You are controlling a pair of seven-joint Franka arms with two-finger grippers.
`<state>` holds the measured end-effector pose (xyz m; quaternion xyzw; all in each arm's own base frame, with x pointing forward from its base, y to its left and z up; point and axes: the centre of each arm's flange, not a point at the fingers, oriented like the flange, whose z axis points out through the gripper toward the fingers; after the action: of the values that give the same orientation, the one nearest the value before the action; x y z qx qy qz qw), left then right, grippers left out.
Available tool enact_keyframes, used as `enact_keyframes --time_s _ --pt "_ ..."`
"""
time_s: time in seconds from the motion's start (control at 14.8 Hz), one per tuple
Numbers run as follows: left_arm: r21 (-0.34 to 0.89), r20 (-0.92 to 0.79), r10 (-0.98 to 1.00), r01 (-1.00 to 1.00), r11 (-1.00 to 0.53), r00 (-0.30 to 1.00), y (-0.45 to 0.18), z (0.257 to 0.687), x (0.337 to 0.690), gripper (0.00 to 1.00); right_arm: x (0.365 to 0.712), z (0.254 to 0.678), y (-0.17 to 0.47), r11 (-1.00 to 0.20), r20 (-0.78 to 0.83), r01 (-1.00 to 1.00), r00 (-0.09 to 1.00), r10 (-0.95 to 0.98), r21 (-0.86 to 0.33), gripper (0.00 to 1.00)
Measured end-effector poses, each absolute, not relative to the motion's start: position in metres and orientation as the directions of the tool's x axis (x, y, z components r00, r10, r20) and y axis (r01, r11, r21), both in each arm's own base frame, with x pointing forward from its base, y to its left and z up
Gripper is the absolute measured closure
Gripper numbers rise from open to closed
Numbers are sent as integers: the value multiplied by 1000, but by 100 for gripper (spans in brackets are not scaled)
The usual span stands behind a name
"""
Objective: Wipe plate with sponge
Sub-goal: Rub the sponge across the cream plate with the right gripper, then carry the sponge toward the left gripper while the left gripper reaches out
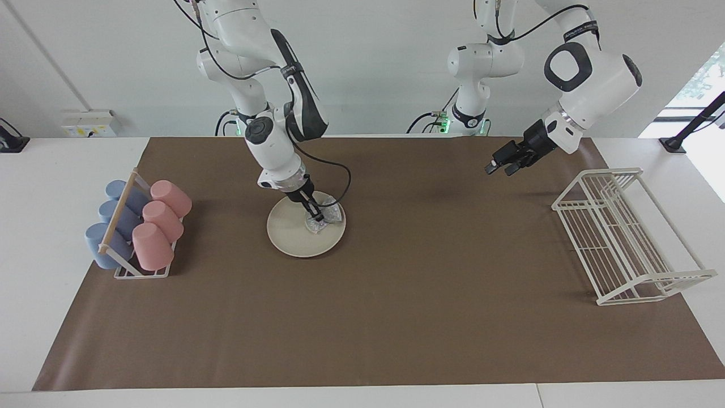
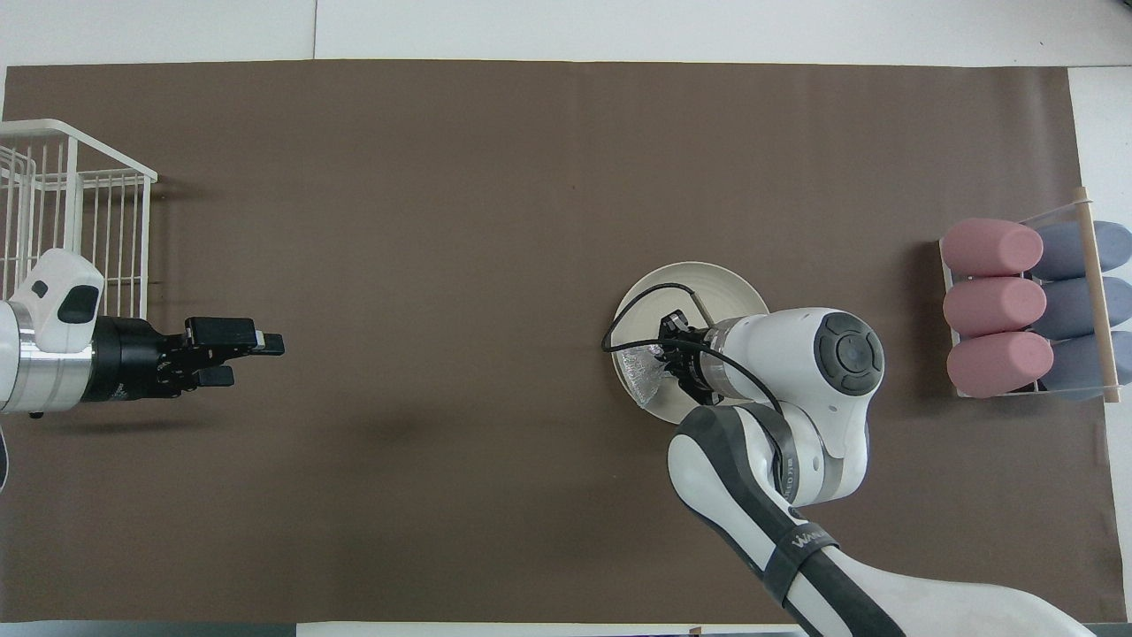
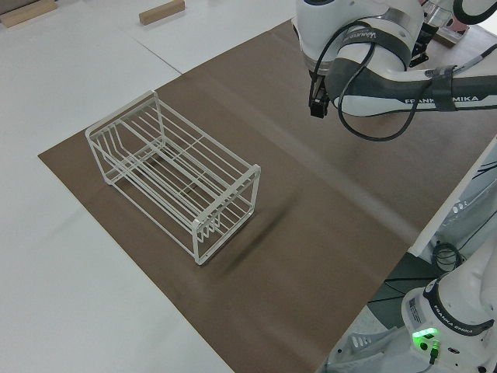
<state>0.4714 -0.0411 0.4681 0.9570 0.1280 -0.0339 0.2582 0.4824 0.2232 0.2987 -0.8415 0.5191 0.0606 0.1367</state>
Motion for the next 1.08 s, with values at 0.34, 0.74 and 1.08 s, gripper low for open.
enact_keyframes --time_s 0.34,0.74,1.08 --pt "485 -131 229 263 -834 965 -42 468 471 0 482 299 224 -373 -253 -915 401 -880 -153 90" --pt "484 -131 230 265 -834 964 -42 468 472 0 481 326 272 -270 -293 -950 306 -906 -157 90" --pt "494 -135 233 269 -827 963 -46 469 472 0 500 391 304 -250 -310 -964 264 -913 -85 90"
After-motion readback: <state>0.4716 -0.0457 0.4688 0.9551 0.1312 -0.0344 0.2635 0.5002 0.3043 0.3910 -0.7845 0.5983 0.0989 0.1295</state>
